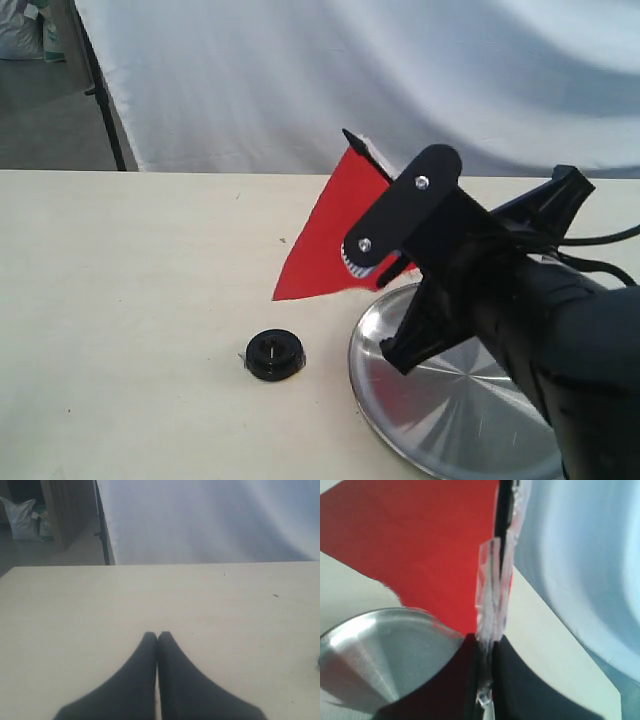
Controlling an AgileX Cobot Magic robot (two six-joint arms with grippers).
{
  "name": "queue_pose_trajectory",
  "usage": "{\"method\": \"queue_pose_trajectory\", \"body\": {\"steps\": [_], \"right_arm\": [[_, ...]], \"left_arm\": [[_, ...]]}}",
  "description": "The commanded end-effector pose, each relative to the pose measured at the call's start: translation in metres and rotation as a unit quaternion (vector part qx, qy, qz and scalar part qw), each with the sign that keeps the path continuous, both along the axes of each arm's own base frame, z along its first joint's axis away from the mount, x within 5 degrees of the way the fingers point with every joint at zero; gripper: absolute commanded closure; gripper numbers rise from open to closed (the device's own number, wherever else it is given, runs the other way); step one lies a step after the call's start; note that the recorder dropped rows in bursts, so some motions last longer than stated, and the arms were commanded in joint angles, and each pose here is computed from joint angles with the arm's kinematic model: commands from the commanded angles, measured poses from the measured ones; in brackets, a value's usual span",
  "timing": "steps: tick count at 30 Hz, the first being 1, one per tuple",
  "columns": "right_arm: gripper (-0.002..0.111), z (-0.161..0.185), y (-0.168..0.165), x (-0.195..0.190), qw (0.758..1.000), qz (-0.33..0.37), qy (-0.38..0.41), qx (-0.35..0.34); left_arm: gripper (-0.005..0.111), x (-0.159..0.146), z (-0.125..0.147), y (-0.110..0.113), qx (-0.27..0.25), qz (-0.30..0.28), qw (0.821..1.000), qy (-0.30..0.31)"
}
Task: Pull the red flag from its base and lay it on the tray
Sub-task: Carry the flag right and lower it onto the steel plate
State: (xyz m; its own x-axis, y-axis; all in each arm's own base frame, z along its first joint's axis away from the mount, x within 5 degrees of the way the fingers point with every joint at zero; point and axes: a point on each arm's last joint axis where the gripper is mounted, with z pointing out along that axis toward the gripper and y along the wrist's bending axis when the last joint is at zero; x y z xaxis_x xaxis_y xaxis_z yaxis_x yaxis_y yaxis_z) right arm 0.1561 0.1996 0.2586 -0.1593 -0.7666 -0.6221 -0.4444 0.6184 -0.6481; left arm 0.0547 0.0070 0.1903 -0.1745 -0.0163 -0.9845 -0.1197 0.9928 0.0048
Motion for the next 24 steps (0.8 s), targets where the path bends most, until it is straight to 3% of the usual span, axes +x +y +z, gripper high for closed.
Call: {"method": "queue_pose_trajectory", "body": {"steps": [1,10,18,24], "right_arm": [[0.109,-0.012,-0.007,-0.010,1.000,-0.010,-0.001,-0.026],[0.109,-0.063,-0.028,-0.016,0.992,-0.042,0.024,-0.119],[0.109,-0.110,-0.014,-0.017,0.978,-0.005,0.084,-0.191],[0.109,-0.136,-0.015,-0.014,0.963,-0.027,0.090,-0.251]], "left_arm": [[0.107,0.000,-0.001,0.000,-0.003,-0.003,1.000,-0.003],[0.107,0.000,-0.001,0.000,-0.003,-0.003,1.000,-0.003],[0.107,0.000,-0.001,0.000,-0.003,-0.003,1.000,-0.003],[0.107,0.000,-0.001,0.000,-0.003,-0.003,1.000,-0.003]]}}
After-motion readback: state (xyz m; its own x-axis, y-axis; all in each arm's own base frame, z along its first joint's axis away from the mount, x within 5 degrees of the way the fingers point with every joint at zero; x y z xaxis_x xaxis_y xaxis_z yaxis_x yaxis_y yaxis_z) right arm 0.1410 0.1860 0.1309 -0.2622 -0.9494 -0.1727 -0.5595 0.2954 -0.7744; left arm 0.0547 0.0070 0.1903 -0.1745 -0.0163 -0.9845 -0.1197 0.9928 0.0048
